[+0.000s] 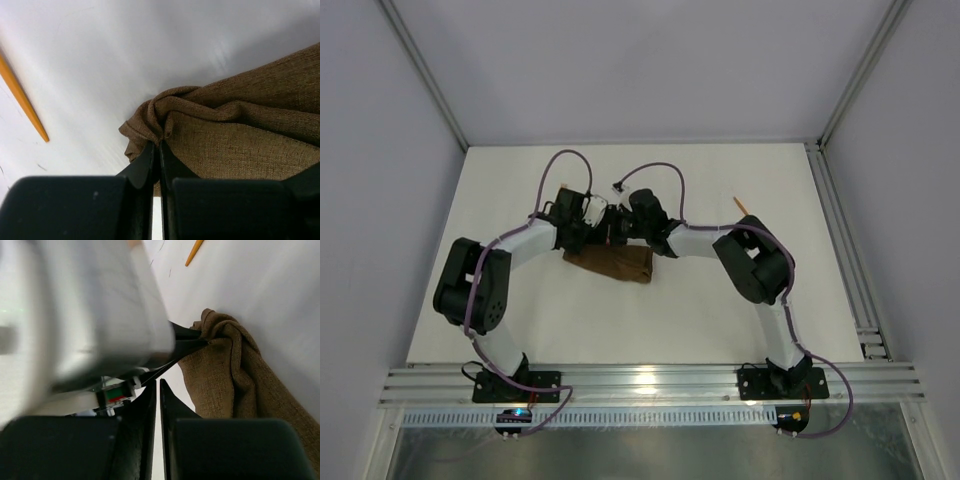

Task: Fold the napkin into a case and place the utensils inside
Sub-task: Grasp the top corner of the smaller rectangle folded napkin from the folded napkin.

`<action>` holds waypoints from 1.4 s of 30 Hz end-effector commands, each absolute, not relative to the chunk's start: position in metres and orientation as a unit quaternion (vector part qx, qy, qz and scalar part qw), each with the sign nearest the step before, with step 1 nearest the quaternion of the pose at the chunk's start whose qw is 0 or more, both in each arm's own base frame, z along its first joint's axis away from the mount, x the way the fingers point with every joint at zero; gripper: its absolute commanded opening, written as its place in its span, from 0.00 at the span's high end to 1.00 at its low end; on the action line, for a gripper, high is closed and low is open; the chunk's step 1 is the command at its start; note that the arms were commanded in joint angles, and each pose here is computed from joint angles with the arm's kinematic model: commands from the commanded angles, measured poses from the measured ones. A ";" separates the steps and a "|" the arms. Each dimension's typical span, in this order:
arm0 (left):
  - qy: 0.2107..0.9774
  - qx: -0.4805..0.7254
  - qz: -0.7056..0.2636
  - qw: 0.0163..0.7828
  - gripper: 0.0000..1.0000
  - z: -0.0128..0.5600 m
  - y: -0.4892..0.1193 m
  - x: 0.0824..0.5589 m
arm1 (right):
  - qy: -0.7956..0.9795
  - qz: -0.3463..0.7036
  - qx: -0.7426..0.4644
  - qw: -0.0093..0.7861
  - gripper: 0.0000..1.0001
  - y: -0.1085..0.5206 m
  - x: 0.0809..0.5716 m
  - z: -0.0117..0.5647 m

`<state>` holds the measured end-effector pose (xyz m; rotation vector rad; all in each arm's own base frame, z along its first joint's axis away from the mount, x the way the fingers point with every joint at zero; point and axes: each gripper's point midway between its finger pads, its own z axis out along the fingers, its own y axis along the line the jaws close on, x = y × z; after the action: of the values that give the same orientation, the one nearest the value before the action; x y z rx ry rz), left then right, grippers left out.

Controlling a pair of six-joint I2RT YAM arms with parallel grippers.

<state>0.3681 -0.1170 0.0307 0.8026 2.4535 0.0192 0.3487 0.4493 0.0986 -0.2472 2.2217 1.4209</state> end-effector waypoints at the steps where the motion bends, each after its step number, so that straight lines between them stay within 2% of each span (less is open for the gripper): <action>1: 0.919 0.281 -0.011 0.275 1.00 0.037 -0.120 0.370 | 0.792 0.570 -0.053 0.213 0.92 0.469 0.348 0.097; 5: 0.923 0.268 -0.049 0.271 1.00 0.040 -0.128 0.368 | 0.792 0.568 -0.033 0.220 0.97 0.471 0.354 0.093; 13: 0.924 0.256 -0.095 0.268 1.00 0.046 -0.138 0.366 | 0.804 0.552 0.004 0.220 0.97 0.472 0.363 0.074; 17: 0.926 0.256 -0.091 0.263 1.00 0.042 -0.135 0.363 | 0.815 0.536 0.009 0.219 0.97 0.479 0.376 0.062; 20: 0.925 0.255 -0.091 0.268 1.00 0.046 -0.136 0.365 | 0.830 0.521 0.018 0.197 0.97 0.478 0.372 0.041; 28: 0.924 0.256 -0.091 0.271 1.00 0.047 -0.135 0.366 | 0.840 0.507 0.025 0.192 0.97 0.470 0.367 0.031; 31: 0.922 0.256 -0.089 0.275 0.83 0.050 -0.134 0.364 | 0.843 0.500 0.037 0.194 0.97 0.468 0.369 0.025; 32: 0.923 0.250 -0.084 0.280 0.71 0.052 -0.132 0.365 | 0.844 0.499 0.040 0.193 0.97 0.467 0.369 0.022; 34: 0.923 0.240 -0.053 0.295 0.63 0.059 -0.122 0.372 | 0.845 0.498 0.042 0.190 0.97 0.468 0.368 0.020; 36: 0.922 0.229 -0.017 0.312 0.60 0.067 -0.111 0.383 | 0.846 0.497 0.046 0.187 0.97 0.467 0.369 0.017; 37: 0.922 0.227 -0.002 0.315 0.61 0.068 -0.106 0.386 | 0.846 0.497 0.046 0.187 0.97 0.467 0.369 0.017; 41: 0.923 0.231 0.016 0.307 0.78 0.060 -0.101 0.390 | 0.847 0.496 0.048 0.186 0.97 0.466 0.368 0.013; 42: 0.924 0.230 0.016 0.307 0.78 0.060 -0.101 0.390 | 0.846 0.497 0.048 0.186 0.97 0.466 0.368 0.014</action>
<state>0.3727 -0.1060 0.0455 0.6438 2.4978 -0.0256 0.3680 0.4702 0.0290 0.0990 2.3624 1.4477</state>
